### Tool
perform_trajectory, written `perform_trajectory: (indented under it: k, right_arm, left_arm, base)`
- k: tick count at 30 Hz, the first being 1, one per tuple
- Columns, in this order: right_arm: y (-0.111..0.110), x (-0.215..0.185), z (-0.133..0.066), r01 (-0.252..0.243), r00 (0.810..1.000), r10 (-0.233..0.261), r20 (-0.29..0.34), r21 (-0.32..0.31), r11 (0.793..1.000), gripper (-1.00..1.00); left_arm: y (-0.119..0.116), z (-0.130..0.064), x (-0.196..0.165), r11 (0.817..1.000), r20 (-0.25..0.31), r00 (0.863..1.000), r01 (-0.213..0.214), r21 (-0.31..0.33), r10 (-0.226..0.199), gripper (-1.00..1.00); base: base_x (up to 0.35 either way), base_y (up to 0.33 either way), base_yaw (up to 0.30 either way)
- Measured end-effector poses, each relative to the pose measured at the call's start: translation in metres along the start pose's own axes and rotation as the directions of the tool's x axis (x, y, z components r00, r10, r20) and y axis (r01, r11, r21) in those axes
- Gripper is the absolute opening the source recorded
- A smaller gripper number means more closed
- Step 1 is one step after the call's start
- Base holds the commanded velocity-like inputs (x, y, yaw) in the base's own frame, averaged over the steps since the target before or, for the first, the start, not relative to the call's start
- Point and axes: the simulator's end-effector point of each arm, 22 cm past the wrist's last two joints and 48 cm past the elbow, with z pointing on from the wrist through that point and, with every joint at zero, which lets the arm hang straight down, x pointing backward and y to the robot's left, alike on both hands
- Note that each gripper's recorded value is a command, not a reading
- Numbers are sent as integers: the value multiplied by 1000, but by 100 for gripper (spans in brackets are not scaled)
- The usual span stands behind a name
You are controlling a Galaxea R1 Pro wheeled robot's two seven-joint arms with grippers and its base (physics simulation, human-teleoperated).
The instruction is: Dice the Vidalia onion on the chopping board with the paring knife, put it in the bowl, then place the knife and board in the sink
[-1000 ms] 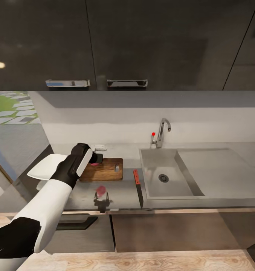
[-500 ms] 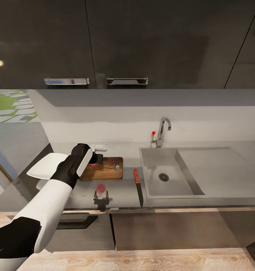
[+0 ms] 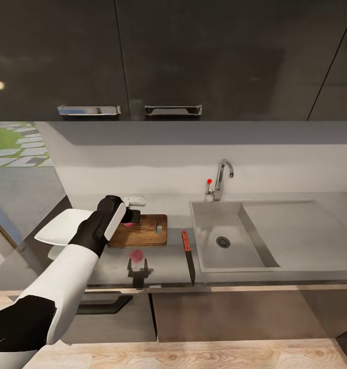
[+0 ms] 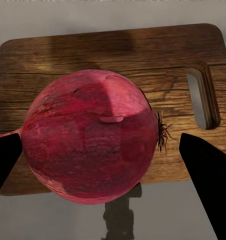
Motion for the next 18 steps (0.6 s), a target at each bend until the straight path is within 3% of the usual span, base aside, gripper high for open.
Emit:
perform_trajectory:
  k: [18]
  right_arm:
    - [0, 0, 0, 0, 1000, 0, 0, 0, 1000, 100]
  left_arm:
    - [-1, 9, 15, 1000, -40, 999, -1, -1, 1, -100]
  base:
    - [59, -1, 0]
